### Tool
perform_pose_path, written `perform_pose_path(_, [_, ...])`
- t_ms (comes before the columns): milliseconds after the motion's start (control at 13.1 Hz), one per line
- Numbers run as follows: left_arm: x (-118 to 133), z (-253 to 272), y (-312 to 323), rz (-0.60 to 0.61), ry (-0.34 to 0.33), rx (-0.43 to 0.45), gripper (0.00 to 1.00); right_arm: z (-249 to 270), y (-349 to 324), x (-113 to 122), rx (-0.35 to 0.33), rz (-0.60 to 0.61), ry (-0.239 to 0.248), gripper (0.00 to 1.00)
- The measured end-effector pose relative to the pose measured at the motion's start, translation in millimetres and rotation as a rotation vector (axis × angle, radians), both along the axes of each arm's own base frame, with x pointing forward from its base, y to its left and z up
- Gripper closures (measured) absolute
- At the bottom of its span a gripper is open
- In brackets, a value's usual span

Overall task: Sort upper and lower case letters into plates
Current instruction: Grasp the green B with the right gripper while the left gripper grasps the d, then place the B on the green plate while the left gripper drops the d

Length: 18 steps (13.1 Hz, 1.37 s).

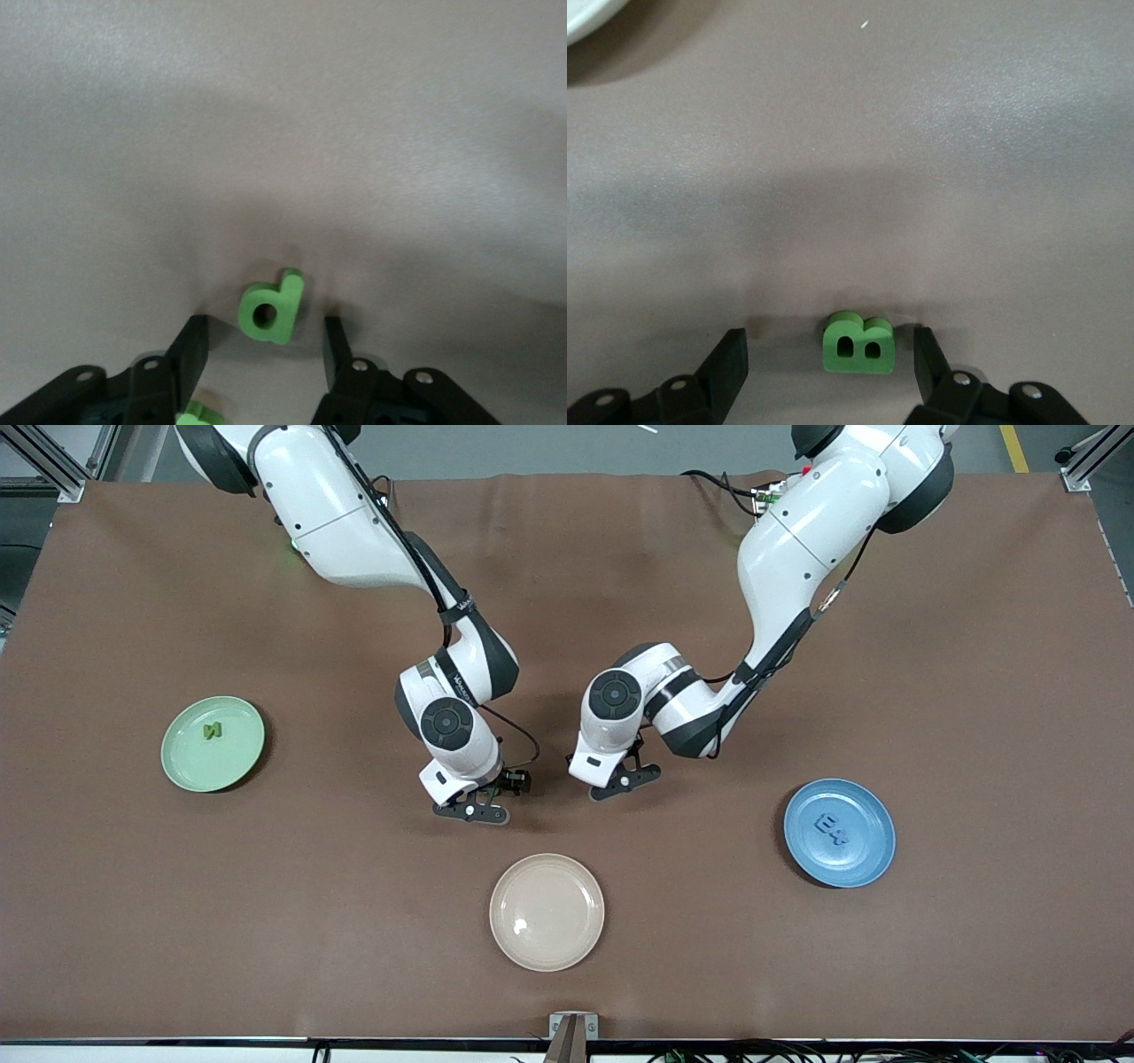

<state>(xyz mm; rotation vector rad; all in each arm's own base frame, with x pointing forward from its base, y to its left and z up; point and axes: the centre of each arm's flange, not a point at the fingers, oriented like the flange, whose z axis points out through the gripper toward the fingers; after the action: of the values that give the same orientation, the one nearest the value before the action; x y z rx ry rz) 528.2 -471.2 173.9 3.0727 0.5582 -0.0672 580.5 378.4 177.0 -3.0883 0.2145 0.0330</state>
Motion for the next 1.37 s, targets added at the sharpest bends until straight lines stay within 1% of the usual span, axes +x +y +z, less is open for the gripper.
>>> perform_pose_path(76, [1.7, 0.4, 0.9, 0.002, -0.003, 0.000, 0.48, 0.1, 0.0, 0.2, 0.000, 0.000, 0.000, 0.24])
perform_pose_path(152, [3.3, 0.5, 2.2, 0.005, -0.005, 0.002, 0.48, 0.3, -0.3, 0.5, -0.002, 0.001, -0.001, 0.36])
perform_pose_path(229, [4.4, 1.1, 2.6, 0.006, -0.006, 0.001, 0.56, 1.1, -0.8, 1.3, -0.006, 0.002, -0.003, 0.42])
perform_pose_path(305, [5.0, 1.8, 2.3, 0.007, -0.008, 0.000, 0.61, 1.2, -0.8, 1.4, -0.008, 0.004, -0.004, 0.42])
perform_pose_path(381, [5.1, 1.9, 2.3, 0.007, -0.008, 0.000, 0.62, 2.1, -1.7, 2.2, -0.011, 0.005, -0.006, 0.51])
perform_pose_path(457, [6.2, 3.0, 2.4, 0.008, -0.010, -0.001, 0.73, 3.1, -2.6, 3.3, -0.013, 0.004, -0.007, 0.60])
perform_pose_path(533, [9.2, 5.0, 3.4, 0.013, -0.014, -0.004, 0.72, 3.1, -2.5, 3.2, -0.013, 0.005, -0.007, 0.61])
perform_pose_path(610, [15.1, 8.9, 6.8, 0.022, -0.021, -0.005, 0.72, 3.8, -2.7, 3.6, -0.015, 0.005, -0.008, 0.65])
perform_pose_path(686, [26.0, 16.5, 16.6, 0.042, -0.027, 0.003, 0.72, 3.6, -2.7, 3.6, -0.015, 0.006, -0.009, 0.65])
perform_pose_path(915, [82.0, 66.2, 94.6, 0.128, -0.040, 0.067, 0.72, 4.4, -7.0, 6.3, -0.020, 0.000, -0.009, 0.65])
perform_pose_path(991, [98.0, 81.2, 125.6, 0.120, -0.042, 0.083, 0.72, 7.1, -11.5, 7.5, -0.030, -0.004, 0.006, 0.65])
perform_pose_path(1143, [119.8, 96.1, 183.6, 0.086, -0.040, 0.098, 0.72, 35.9, -32.1, 11.2, -0.066, 0.013, 0.076, 0.65])
perform_pose_path(1219, [124.7, 97.1, 206.1, 0.071, -0.033, 0.105, 0.72, 64.7, -47.4, 13.4, -0.072, 0.030, 0.099, 0.65])
perform_pose_path(1372, [127.0, 89.4, 244.4, 0.063, -0.005, 0.121, 0.72, 126.5, -95.2, 8.5, -0.061, 0.079, 0.119, 0.65])
